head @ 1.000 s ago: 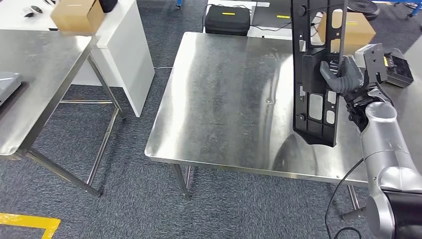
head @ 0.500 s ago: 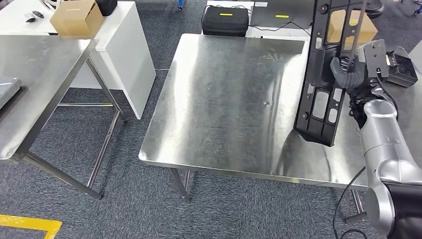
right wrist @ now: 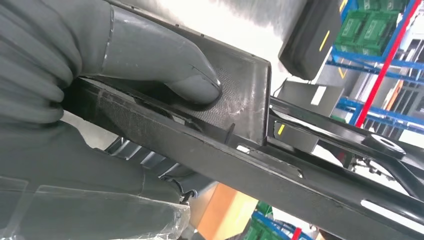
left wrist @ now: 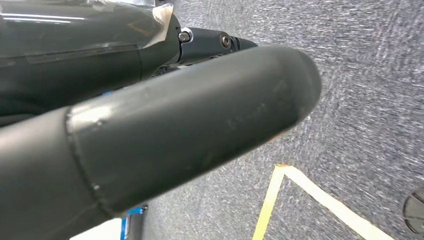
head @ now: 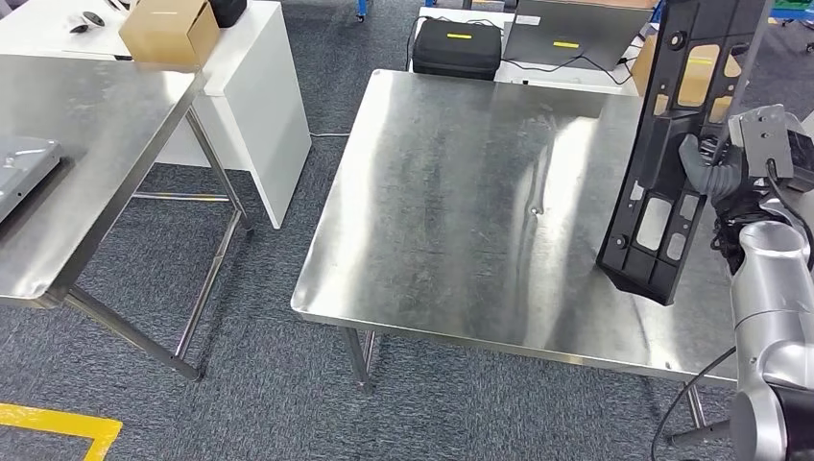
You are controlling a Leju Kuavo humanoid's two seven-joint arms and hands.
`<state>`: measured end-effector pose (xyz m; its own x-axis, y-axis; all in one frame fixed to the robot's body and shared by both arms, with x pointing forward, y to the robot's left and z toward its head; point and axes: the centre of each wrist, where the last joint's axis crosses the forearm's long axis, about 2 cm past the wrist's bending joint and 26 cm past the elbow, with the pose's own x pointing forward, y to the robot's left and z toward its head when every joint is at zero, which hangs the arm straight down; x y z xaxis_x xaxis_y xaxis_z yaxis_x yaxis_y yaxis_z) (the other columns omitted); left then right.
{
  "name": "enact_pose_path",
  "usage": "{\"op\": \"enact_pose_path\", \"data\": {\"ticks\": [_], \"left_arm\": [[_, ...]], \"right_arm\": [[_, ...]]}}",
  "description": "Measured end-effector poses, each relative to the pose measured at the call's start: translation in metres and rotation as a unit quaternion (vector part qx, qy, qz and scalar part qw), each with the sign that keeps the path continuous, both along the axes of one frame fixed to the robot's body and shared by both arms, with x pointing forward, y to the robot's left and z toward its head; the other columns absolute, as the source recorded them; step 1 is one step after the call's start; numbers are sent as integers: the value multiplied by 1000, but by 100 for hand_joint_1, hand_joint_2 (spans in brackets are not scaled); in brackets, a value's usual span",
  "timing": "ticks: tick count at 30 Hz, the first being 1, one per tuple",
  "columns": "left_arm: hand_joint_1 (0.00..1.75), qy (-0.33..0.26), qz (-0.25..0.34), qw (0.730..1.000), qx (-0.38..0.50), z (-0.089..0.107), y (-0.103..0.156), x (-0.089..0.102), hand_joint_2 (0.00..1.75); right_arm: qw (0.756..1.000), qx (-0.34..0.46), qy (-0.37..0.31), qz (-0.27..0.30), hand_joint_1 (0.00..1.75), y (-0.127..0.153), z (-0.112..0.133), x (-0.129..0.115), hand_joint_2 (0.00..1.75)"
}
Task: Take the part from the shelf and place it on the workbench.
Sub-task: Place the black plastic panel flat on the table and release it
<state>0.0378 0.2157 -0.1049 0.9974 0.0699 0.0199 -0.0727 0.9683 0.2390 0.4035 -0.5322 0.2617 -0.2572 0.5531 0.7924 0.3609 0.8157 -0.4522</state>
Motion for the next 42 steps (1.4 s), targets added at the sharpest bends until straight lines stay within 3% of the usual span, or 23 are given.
{"op": "enact_pose_path", "data": {"ticks": [10,30,42], "left_arm": [[0,0,1,1000,4,0,-1,0,0],[0,-6,44,999,14,0,-3,-4,0],[0,-6,44,999,12,0,-2,-4,0]], "right_arm": [[1000,2,-4,-14,175,0,6,4,175],[995,-14,26,-100,175,-13,22,18,175],[994,-18,42,-100,175,-12,42,27,175]]}}
